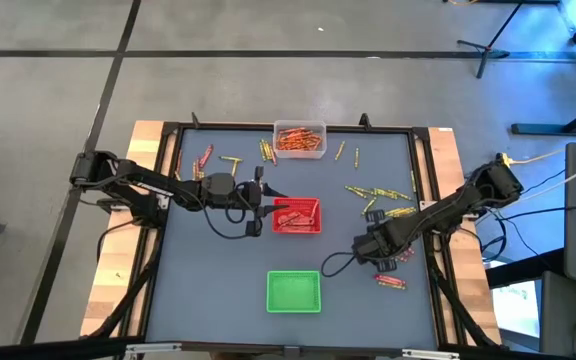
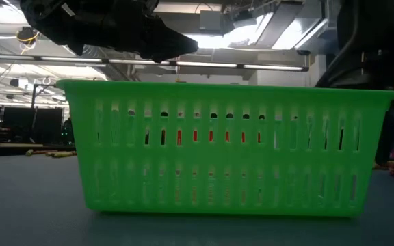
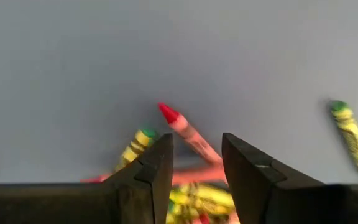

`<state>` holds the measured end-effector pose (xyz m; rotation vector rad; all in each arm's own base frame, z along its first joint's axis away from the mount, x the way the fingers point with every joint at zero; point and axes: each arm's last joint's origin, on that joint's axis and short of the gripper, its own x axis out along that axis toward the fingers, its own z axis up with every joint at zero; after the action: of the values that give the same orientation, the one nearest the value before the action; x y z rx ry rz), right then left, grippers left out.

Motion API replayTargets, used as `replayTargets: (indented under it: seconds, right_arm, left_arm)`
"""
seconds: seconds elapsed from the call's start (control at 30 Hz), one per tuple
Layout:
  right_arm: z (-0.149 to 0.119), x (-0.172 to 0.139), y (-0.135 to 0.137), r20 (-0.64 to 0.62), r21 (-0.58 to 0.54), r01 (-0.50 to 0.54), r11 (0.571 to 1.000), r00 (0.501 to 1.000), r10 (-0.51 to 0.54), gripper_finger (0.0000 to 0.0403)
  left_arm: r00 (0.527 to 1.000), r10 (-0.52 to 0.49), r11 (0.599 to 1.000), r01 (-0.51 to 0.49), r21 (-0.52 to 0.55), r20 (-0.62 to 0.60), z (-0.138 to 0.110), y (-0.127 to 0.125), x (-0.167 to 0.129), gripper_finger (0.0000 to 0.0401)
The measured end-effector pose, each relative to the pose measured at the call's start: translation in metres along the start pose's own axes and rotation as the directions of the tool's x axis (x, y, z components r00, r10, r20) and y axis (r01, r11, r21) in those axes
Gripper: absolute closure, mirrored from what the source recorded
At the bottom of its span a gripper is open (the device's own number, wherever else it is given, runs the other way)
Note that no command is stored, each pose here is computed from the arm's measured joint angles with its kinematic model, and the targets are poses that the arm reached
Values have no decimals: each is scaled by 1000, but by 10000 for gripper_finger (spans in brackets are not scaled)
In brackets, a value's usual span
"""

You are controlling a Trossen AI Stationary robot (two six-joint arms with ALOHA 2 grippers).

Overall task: Sort crayons
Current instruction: Put the red crayon into the red bin

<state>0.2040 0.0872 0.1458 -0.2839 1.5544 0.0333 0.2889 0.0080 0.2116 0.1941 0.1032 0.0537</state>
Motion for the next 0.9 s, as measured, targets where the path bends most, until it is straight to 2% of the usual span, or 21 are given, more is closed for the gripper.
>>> replayTargets:
  seconds: [0.3,0.57,0.73,0.9]
  right_arm:
    - [-4,10,-1,28,-14,-7,1000,1000,8,271]
    - [1,14,-18,16,79,-133,988,991,132,347]
    - [2,16,-28,19,97,-165,981,986,164,390]
    - [6,11,-30,17,62,-150,987,989,149,389]
  left_arm:
    - [1000,0,1000,0,-1,-1,0,0,0,302]
    - [1000,-1,1000,1,0,0,0,0,0,302]
    - [1000,0,1000,0,0,0,0,0,0,302]
    - [1000,0,1000,0,0,0,0,0,0,302]
